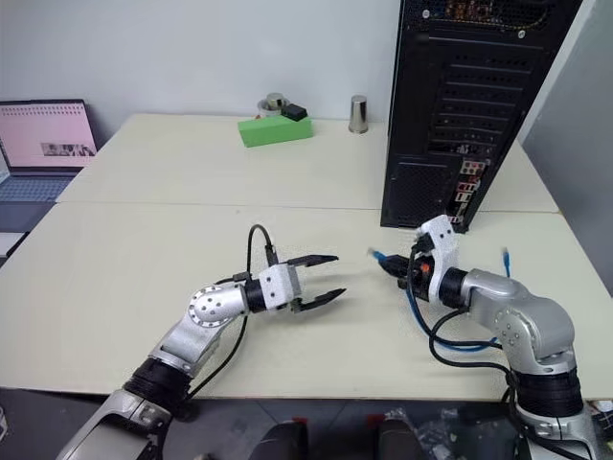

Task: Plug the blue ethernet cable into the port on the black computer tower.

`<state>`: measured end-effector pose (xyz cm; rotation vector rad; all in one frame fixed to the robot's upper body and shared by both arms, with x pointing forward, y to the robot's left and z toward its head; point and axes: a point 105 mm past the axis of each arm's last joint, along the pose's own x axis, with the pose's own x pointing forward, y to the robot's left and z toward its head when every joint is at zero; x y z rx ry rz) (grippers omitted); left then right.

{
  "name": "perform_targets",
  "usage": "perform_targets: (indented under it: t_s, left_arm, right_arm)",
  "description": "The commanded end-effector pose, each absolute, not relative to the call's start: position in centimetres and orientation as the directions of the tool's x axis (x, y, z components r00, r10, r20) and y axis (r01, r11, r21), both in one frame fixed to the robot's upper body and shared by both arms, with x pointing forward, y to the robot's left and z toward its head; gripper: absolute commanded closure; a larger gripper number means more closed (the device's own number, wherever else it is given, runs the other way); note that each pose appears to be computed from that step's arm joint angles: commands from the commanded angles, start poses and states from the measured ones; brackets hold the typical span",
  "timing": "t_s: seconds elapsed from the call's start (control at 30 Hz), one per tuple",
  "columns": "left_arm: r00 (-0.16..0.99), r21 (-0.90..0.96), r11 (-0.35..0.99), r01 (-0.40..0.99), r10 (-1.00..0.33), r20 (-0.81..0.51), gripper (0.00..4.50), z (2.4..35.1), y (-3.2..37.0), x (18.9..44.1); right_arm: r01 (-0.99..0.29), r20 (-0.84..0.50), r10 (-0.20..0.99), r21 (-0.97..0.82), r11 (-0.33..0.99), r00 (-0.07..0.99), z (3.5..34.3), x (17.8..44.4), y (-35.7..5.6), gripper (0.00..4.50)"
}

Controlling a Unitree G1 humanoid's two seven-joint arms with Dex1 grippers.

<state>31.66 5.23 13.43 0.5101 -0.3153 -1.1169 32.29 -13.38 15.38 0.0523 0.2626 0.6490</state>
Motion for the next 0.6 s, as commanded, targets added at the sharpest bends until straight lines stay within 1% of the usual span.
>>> perform_targets:
  t_s: [0.03,0.1,0.13,0.2,0.37,0.47,0.6]
  left_arm:
    - [0.453,0.435,0.432,0.790,-0.889,0.061,1.41,16.4,2.9,31.7]
    - [0.470,0.384,0.463,0.799,-0.879,0.080,1.41,17.1,2.1,31.7]
    - [0.482,0.357,0.478,0.803,-0.872,0.083,1.41,17.4,1.4,32.0]
    - [0.498,0.330,0.493,0.805,-0.864,0.077,1.41,17.7,0.6,32.3]
    - [0.559,0.278,0.553,0.785,-0.827,0.066,1.41,18.7,-0.8,33.9]
    - [0.579,0.284,0.564,0.776,-0.815,0.038,1.41,18.9,-1.4,34.5]
    - [0.597,0.302,0.577,0.759,-0.802,0.032,1.41,19.1,-1.8,35.0]
  right_arm:
    - [-0.315,-0.145,0.316,0.034,0.949,0.938,17.4,33.6,-16.5,4.50]
    - [-0.231,-0.137,0.230,0.009,0.973,0.964,17.5,33.8,-17.1,4.50]
    - [-0.145,-0.112,0.143,-0.012,0.989,0.983,17.9,34.1,-17.7,4.50]
    - [-0.043,-0.080,0.040,-0.028,0.999,0.996,18.4,34.3,-18.4,4.50]
    - [0.044,-0.049,-0.044,-0.004,0.999,0.998,18.9,35.6,-18.4,4.50]
    - [0.090,-0.022,-0.090,0.005,0.996,0.996,19.6,36.4,-18.6,4.50]
    - [0.128,0.001,-0.128,0.019,0.992,0.992,20.2,37.3,-18.8,4.50]
